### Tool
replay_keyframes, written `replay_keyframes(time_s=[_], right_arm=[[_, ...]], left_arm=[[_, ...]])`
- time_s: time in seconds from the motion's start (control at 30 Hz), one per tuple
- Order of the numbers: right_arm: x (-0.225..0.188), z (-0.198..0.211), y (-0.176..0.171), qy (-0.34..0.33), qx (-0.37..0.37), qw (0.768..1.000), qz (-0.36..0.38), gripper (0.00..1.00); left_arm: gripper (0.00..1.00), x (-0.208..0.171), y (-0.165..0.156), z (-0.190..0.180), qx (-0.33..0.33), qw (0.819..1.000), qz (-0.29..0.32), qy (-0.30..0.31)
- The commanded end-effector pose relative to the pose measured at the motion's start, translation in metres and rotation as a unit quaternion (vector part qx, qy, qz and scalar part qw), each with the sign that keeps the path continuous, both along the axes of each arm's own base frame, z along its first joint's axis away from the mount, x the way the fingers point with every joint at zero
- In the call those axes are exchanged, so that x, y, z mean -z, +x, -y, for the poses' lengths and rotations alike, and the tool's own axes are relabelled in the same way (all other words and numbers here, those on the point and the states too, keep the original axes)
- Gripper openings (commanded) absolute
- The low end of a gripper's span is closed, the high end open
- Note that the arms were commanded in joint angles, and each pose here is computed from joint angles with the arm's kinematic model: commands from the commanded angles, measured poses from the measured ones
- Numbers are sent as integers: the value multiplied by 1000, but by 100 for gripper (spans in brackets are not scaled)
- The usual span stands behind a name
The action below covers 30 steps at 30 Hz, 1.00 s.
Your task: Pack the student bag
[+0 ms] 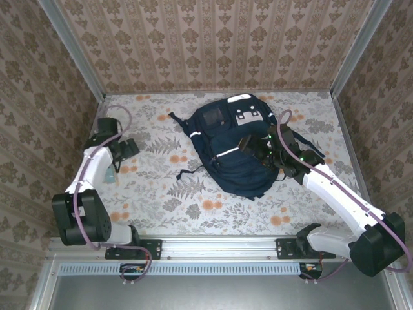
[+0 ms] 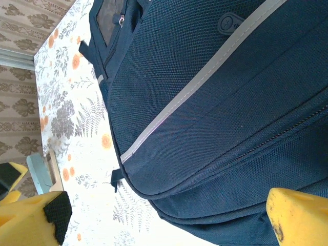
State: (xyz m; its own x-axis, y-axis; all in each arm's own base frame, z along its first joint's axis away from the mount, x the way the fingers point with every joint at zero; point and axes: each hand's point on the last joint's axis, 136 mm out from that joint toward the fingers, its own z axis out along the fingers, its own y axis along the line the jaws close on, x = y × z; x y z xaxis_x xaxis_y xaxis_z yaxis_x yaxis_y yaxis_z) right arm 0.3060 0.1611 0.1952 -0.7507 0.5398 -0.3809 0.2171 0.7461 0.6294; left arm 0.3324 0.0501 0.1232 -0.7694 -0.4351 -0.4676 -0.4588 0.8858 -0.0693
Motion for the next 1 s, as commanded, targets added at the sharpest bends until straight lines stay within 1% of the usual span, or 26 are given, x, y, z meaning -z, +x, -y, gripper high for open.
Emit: replay_keyframes(time_s=[0.0,0.1,0.23,0.33,0.4,0.5,0.57,0.67,0.77,0.8,0.9,0.97], right_arm=[[-2,5,-1,-15,0,1000,2,99],[0,4,-2,-21,-2,1000,-12,99],[-2,5,-4,-27,-1,999,-23,100],[-2,3,-4,-16,6,1000,-23,99],[-2,0,-2,-9,8,1000,-21,99],[1,-6,1,-5,5,1000,-25,99],[2,-9,2,-6,0,1000,-30,99],[3,-12,4,-7,-2,999,-32,98],[4,-14,5,-7,-9,999,-31,98],[4,-15,4,-7,-10,999,-30,98],[5,-14,3,-13,-16,999,-30,98],[6,-13,2,-19,-17,999,-31,98]], left_arm=[[99,1,-3,-29,-53,998,-17,18],[100,9,8,-45,-69,997,-21,21],[100,30,21,-51,-59,997,-46,2],[98,45,25,-57,-52,996,-68,0],[95,51,27,-63,-57,996,-75,-4],[87,59,30,-65,-55,995,-81,-23],[73,64,32,-61,-47,995,-83,-34],[56,68,32,-57,-42,995,-83,-44],[42,69,32,-49,-31,995,-80,-50],[38,69,32,-46,-25,995,-80,-52],[33,67,33,-29,1,995,-80,-55],[33,63,33,-10,24,995,-75,-59]])
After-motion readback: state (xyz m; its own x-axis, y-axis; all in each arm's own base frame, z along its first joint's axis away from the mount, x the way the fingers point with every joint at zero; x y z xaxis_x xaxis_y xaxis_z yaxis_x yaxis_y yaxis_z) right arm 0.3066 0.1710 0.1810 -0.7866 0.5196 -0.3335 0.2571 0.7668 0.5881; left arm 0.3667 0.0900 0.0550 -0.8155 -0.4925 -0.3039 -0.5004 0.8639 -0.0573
